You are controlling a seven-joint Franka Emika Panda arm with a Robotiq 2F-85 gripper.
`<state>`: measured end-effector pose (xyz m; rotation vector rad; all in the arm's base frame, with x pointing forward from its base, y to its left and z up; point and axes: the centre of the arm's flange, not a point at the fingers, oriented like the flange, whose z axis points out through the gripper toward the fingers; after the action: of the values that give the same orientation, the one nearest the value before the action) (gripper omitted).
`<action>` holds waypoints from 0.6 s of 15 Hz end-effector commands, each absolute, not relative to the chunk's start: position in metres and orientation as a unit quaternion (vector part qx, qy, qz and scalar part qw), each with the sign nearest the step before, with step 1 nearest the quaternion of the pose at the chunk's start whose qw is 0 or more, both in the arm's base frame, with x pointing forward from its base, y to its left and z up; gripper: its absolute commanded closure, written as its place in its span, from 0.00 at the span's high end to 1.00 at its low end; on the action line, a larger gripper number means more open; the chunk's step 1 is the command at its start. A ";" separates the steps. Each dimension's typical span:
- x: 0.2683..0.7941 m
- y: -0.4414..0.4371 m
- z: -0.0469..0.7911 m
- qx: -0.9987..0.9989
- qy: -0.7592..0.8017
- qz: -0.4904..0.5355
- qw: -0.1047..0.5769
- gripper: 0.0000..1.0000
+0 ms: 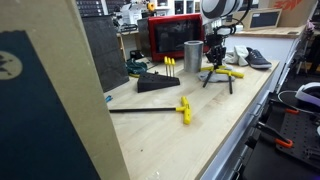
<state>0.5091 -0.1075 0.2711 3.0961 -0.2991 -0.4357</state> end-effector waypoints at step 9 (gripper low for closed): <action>0.473 -0.091 0.394 0.997 -0.069 -0.037 0.017 0.06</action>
<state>0.4942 -0.1026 0.3549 3.1089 -0.2632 -0.2020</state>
